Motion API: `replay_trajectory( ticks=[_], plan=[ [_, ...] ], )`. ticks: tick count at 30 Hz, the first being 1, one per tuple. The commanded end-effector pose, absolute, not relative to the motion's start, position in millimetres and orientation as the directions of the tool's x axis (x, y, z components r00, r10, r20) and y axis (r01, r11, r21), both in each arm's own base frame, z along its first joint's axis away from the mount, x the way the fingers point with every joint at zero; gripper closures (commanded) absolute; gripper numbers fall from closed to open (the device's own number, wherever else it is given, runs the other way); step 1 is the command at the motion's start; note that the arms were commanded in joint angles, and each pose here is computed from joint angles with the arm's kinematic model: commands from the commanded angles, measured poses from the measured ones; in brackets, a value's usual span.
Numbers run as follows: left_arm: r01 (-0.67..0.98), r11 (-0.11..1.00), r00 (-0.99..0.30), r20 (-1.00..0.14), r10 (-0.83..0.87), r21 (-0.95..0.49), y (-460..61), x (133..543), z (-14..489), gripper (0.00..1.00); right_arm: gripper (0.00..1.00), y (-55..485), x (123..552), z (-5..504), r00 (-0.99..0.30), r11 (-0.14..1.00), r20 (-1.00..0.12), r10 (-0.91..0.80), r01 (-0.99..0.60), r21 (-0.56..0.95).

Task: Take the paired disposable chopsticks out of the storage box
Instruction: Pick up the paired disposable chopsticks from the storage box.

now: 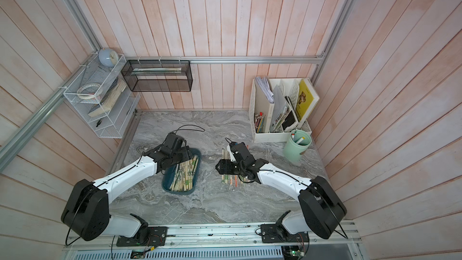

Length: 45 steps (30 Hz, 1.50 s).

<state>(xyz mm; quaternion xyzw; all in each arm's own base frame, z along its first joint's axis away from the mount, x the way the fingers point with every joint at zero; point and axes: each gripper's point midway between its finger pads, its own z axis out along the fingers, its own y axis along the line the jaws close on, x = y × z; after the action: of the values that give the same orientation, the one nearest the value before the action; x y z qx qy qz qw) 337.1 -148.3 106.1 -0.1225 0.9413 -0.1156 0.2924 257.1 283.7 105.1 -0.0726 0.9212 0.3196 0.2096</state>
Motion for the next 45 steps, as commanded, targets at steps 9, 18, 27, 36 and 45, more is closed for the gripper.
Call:
replay_trajectory(
  ticks=[9,18,27,36,45],
  plan=[
    [-0.197,0.921,-0.825,-0.451,-0.341,-0.335,-147.3,316.1,79.1,0.38,0.21,302.9,256.7,102.1,-0.907,0.778,-0.418,-0.039,-0.290,0.557],
    [-0.190,0.935,-0.842,-0.440,-0.312,-0.299,-150.2,328.4,67.4,0.65,0.21,301.6,256.7,103.0,-0.908,0.784,-0.417,-0.033,-0.283,0.553],
    [-0.206,0.938,-0.853,-0.420,-0.312,-0.279,-144.5,330.3,51.6,0.74,0.21,303.5,259.0,99.8,-0.909,0.790,-0.415,-0.046,-0.287,0.542],
    [-0.196,0.941,-0.859,-0.414,-0.300,-0.276,-145.7,332.1,44.1,0.74,0.22,301.7,258.6,95.7,-0.910,0.798,-0.411,-0.053,-0.287,0.531],
    [-0.204,0.944,-0.868,-0.398,-0.297,-0.260,-143.2,329.1,34.7,0.75,0.22,296.7,255.1,89.5,-0.914,0.804,-0.404,-0.046,-0.274,0.528]
  ],
)
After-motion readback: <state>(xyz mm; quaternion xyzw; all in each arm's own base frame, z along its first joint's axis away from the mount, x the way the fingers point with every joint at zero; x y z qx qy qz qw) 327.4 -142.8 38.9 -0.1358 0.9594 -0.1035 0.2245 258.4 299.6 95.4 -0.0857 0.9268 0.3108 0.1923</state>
